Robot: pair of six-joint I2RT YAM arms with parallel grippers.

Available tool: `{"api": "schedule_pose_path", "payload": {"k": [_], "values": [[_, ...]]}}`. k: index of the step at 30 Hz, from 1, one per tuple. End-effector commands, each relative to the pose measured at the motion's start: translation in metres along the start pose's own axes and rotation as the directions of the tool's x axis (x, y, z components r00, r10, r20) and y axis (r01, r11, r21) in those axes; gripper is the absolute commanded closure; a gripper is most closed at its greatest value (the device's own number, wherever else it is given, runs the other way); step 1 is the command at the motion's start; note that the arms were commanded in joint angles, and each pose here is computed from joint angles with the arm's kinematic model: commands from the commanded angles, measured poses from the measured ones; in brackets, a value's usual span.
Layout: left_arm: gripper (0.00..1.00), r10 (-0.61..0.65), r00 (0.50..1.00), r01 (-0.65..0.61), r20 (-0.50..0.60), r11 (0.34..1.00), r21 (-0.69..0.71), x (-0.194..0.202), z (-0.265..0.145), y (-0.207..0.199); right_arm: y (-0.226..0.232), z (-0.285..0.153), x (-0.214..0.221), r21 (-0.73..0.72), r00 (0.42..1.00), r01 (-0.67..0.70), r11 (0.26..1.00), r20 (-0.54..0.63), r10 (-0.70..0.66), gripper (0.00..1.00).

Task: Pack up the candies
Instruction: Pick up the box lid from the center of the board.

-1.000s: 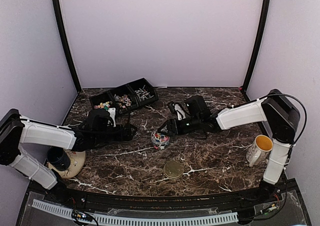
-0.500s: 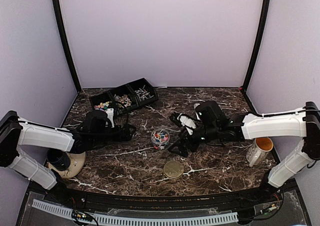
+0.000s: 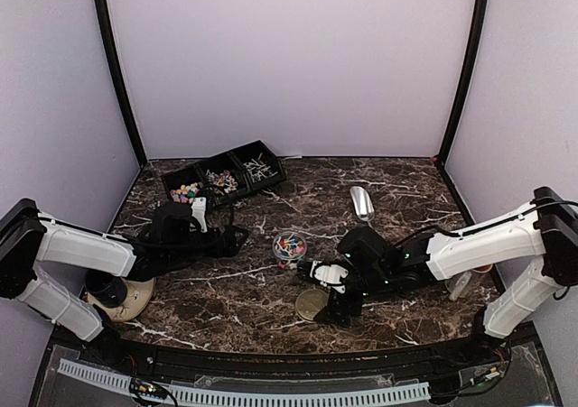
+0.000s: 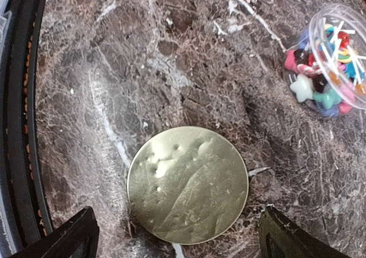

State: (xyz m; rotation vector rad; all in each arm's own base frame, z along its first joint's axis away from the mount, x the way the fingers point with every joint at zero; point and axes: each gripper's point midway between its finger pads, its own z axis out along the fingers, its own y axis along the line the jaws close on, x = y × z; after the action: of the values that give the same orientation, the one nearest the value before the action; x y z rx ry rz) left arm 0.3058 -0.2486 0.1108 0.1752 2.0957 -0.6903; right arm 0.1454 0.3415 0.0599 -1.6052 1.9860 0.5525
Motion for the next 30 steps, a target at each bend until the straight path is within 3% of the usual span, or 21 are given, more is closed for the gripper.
{"api": "schedule_pose_path", "payload": {"k": [1, 23, 30], "values": [[0.01, 0.013, 1.0, -0.014, 0.025, 1.0, 0.027, -0.002, -0.004, -0.004, 0.0, 0.011, -0.009, 0.017, 0.998, 0.061, 0.998, -0.008, -0.06, 0.03], [0.01, 0.013, 1.0, -0.013, 0.009, 1.0, 0.027, 0.005, -0.001, -0.001, -0.008, 0.036, -0.01, 0.042, 0.996, 0.076, 0.996, -0.051, -0.073, 0.0], [0.01, 0.013, 1.0, -0.013, -0.001, 1.0, 0.024, 0.007, 0.001, -0.001, -0.007, 0.037, -0.01, 0.035, 0.997, 0.07, 0.997, -0.046, -0.069, 0.05]]}}
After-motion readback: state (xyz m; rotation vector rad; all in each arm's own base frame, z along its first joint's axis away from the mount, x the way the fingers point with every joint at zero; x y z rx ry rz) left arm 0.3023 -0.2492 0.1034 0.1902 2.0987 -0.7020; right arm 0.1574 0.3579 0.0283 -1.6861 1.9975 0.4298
